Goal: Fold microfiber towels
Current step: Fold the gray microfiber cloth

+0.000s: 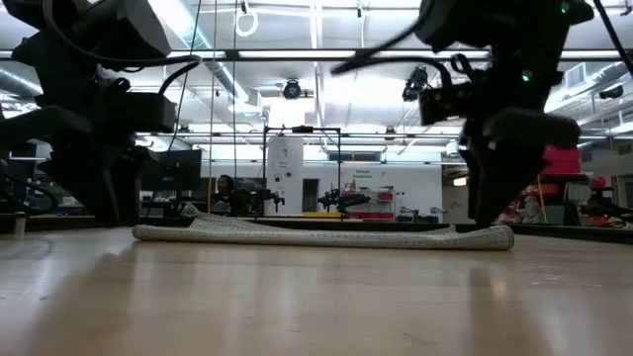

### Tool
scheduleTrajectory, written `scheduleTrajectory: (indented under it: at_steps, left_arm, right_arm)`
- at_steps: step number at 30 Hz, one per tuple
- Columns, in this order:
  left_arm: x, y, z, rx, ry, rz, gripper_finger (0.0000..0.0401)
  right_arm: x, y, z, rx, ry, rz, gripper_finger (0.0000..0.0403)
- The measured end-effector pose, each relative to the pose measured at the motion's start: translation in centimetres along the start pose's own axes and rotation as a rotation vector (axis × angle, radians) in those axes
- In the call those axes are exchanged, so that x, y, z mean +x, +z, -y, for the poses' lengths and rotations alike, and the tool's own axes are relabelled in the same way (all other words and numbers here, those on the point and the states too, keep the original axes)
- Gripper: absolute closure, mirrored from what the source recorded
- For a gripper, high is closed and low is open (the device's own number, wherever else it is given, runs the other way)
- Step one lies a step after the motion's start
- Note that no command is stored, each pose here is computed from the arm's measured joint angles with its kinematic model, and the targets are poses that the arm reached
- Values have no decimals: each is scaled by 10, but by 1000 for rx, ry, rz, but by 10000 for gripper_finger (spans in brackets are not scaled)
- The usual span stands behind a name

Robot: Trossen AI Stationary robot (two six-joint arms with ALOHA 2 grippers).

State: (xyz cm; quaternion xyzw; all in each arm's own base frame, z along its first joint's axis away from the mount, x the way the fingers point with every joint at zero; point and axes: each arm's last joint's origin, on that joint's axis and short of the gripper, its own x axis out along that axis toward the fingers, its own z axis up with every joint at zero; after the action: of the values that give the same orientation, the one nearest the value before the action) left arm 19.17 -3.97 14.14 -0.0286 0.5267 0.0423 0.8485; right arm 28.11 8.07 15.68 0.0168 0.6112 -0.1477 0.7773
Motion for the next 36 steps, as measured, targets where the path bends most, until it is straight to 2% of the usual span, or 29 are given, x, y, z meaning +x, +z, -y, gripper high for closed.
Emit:
scheduleTrajectory:
  at_steps: [8, 14, 20, 23, 28, 33, 36]
  left_arm:
    - [2, -4, -1, 38, -2, -6, 204]
    - [4, -6, -1, 118, -2, -1, 204]
    - [5, -9, -2, 152, 14, -13, 203]
    - [1, -4, -3, 158, 61, -12, 203]
    - [-5, 11, 1, 142, 46, 40, 204]
    - [11, 8, 3, 130, 21, -36, 204]
    - [22, 10, 5, 145, 46, -74, 204]
  right_arm:
    - [17, -21, -1, 0, 16, -30, 175]
    - [19, -22, 0, 2, 9, -21, 181]
    - [20, -21, -1, 11, 9, 1, 186]
    - [22, -23, 0, 36, 9, 5, 182]
    - [24, -26, 0, 56, 5, 9, 180]
    - [24, -26, -1, 52, 3, 17, 191]
    - [24, -26, -1, 58, 2, 17, 193]
